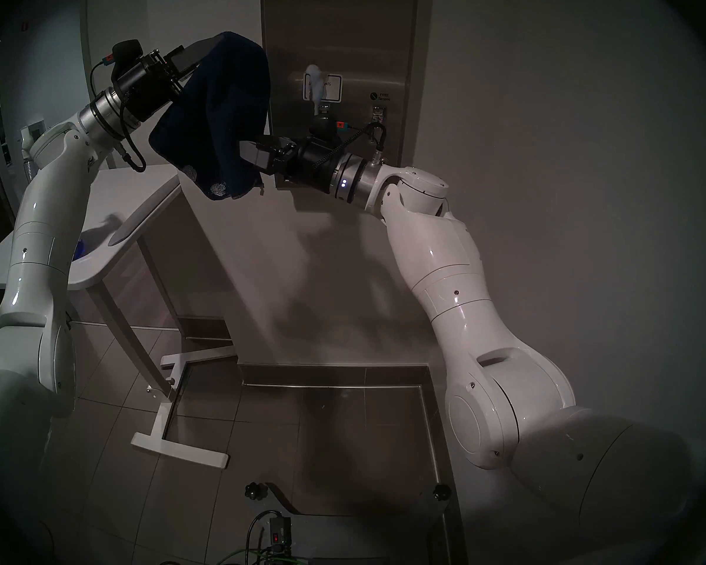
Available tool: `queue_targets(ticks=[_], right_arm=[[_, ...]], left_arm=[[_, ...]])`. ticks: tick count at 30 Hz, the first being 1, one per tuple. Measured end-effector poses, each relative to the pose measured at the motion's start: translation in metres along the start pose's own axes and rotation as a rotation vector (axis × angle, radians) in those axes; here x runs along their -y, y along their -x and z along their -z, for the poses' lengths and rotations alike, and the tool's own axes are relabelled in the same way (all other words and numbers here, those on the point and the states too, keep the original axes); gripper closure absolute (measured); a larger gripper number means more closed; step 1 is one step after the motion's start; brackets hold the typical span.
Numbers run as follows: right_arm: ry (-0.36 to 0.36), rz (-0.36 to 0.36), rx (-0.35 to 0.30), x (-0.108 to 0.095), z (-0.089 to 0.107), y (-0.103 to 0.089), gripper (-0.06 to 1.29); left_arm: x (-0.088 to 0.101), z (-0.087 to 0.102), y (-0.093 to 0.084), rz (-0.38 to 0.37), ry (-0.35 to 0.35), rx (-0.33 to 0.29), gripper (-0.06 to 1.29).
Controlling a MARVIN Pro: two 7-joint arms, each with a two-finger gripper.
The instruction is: Pick up the cloth and wipe the surface
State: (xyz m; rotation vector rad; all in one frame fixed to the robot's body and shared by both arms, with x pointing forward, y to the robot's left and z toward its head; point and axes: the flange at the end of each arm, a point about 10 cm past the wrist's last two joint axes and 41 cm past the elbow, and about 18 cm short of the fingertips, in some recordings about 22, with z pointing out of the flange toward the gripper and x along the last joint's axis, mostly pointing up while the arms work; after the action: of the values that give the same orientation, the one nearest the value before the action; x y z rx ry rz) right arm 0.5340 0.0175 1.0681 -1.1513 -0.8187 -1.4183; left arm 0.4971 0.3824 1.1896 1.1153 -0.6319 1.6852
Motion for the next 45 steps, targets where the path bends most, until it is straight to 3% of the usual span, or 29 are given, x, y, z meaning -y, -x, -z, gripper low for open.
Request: queue_targets(ticks=[9,22,31,38,45], right_arm=[[-0.004,-0.009,-0.035,-0.005,-0.017,0.007,-0.01],[0.051,-0.015,-0.085,-0.018,-0.037,0.016,-0.01],[0.06,-0.003,-0.122,-0.019,-0.051,0.009,-0.01],[0.079,0.014,-0.152,-0.026,-0.048,0.004,-0.01],[0.102,0.026,-0.159,-0.039,-0.033,0.007,-0.01]], left_arm=[[0.0,0.0,-0.001,-0.003,0.004,0.001,1.25],[0.001,0.0,-0.001,-0.006,0.007,0.002,1.25],[0.001,0.0,-0.001,-0.007,0.009,0.003,1.25],[0.001,0.0,-0.002,-0.008,0.01,0.002,1.25],[0.001,0.0,-0.002,-0.009,0.011,0.003,1.25]])
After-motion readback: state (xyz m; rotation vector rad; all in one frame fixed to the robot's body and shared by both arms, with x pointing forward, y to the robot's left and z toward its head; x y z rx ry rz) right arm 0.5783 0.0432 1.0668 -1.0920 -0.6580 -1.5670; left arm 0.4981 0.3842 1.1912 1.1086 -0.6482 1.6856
